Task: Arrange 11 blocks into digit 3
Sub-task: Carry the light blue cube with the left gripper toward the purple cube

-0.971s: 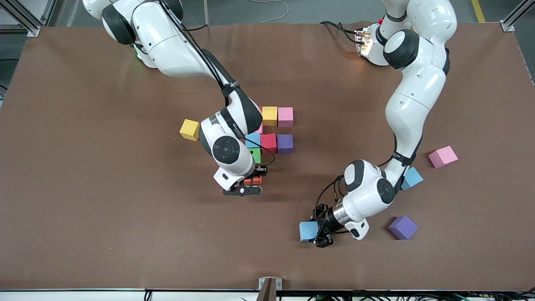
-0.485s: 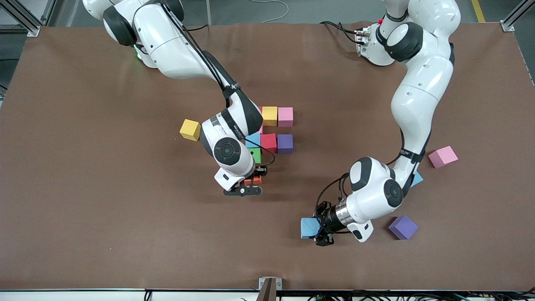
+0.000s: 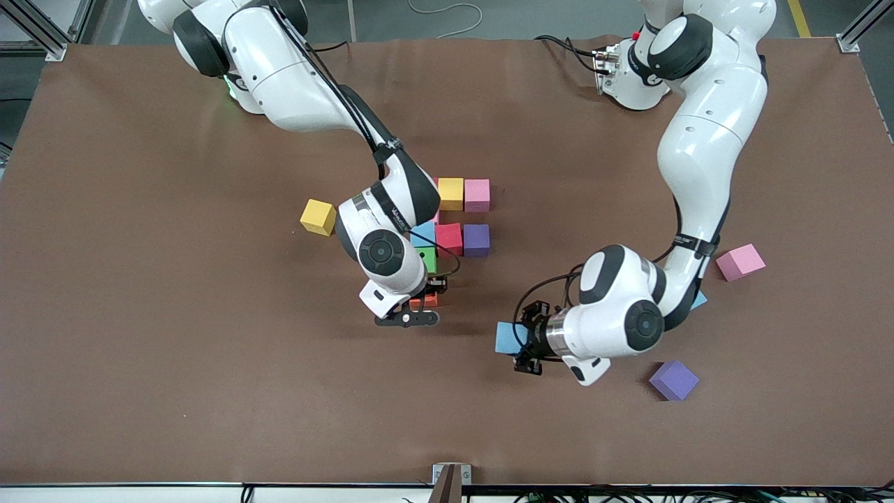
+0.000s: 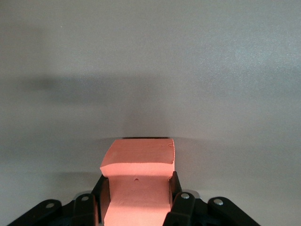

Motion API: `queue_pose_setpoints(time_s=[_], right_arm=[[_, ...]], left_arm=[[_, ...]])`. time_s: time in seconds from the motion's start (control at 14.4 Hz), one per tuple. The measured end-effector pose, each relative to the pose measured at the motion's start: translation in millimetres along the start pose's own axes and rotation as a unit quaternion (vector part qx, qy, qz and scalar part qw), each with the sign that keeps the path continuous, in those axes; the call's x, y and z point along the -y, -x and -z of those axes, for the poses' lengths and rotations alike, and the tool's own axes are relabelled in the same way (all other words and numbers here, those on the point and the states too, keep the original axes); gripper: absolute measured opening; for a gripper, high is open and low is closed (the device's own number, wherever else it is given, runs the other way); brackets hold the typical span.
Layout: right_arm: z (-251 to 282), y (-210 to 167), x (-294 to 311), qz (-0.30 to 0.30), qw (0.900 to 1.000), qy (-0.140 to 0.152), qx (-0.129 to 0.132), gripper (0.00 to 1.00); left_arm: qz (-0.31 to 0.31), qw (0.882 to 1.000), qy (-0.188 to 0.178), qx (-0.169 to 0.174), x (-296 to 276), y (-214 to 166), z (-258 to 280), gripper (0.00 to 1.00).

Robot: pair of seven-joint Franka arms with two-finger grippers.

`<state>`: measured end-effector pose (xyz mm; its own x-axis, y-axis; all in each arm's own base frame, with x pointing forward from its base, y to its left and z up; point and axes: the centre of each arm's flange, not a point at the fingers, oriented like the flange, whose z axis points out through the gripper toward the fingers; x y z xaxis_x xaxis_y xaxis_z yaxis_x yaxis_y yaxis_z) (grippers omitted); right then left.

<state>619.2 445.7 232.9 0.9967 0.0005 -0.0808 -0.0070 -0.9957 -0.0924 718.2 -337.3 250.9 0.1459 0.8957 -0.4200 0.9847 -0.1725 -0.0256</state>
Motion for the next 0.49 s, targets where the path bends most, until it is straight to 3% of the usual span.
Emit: queue_pose_setpoints(time_s=[0.28, 0.49], right_arm=[[-5.5, 0.7, -0.5, -0.002, 1.0, 0.003, 0.003, 0.53], [-8.9, 1.7, 0.2, -0.002, 1.0, 0.004, 0.005, 0.53]], left_arm=[[0.021, 0.999, -0.025, -0.006, 15.0, 8.2, -27.0, 0.62], [0.026, 1.0, 0.007, -0.003, 28.7, 20.6, -39.9, 0.62]])
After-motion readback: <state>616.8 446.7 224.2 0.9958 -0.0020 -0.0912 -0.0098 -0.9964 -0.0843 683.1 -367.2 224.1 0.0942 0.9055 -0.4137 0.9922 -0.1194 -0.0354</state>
